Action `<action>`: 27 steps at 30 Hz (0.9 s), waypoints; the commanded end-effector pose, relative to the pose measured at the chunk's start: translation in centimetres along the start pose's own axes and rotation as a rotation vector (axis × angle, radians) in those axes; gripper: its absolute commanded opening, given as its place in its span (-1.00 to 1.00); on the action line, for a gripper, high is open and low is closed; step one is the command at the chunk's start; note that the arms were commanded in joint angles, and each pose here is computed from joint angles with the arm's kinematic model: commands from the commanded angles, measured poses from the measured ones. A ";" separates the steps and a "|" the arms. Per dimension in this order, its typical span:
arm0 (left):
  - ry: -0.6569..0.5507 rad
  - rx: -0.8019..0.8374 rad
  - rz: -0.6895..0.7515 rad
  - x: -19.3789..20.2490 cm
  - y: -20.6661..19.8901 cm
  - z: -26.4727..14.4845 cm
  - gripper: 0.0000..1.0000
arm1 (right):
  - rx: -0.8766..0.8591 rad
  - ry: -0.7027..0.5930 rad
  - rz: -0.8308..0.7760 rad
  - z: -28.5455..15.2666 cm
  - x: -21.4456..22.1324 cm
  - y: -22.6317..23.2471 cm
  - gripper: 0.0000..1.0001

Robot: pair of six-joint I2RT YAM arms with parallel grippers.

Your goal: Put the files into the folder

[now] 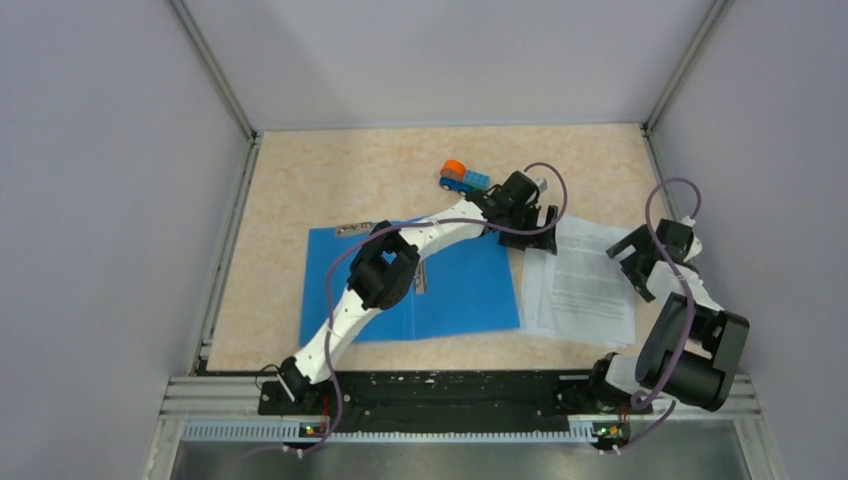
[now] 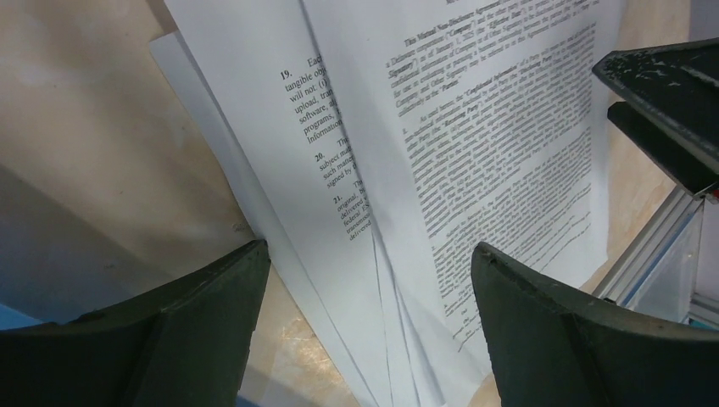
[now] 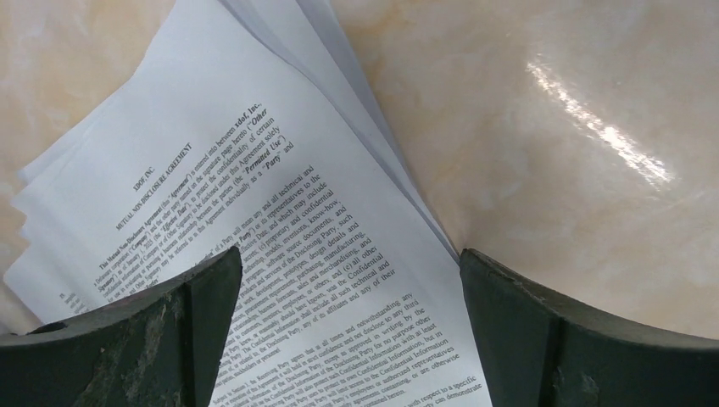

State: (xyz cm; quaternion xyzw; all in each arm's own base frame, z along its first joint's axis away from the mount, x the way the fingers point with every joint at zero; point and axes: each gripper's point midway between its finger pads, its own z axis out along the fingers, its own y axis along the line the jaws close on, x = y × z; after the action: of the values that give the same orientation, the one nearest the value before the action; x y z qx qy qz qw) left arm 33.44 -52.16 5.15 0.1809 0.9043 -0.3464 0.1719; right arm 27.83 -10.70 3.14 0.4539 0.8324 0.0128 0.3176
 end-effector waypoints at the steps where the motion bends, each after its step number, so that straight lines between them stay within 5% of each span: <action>1: 0.105 -0.063 -0.054 3.7 2.0 2.5 0.88 | -0.023 0.139 -0.008 0.1 3.4 0.9 0.97; 27: 0.048 -0.067 -0.058 1.5 1.1 1.9 0.80 | -0.030 0.135 -0.157 -1.2 4.2 1.8 0.98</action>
State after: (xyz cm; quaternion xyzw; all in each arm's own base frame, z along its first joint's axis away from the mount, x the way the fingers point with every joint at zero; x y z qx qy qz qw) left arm 34.09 -54.09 5.27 0.1512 0.9040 -0.3631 0.1674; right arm 29.50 -6.67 3.29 0.3804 0.8699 0.0508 0.3097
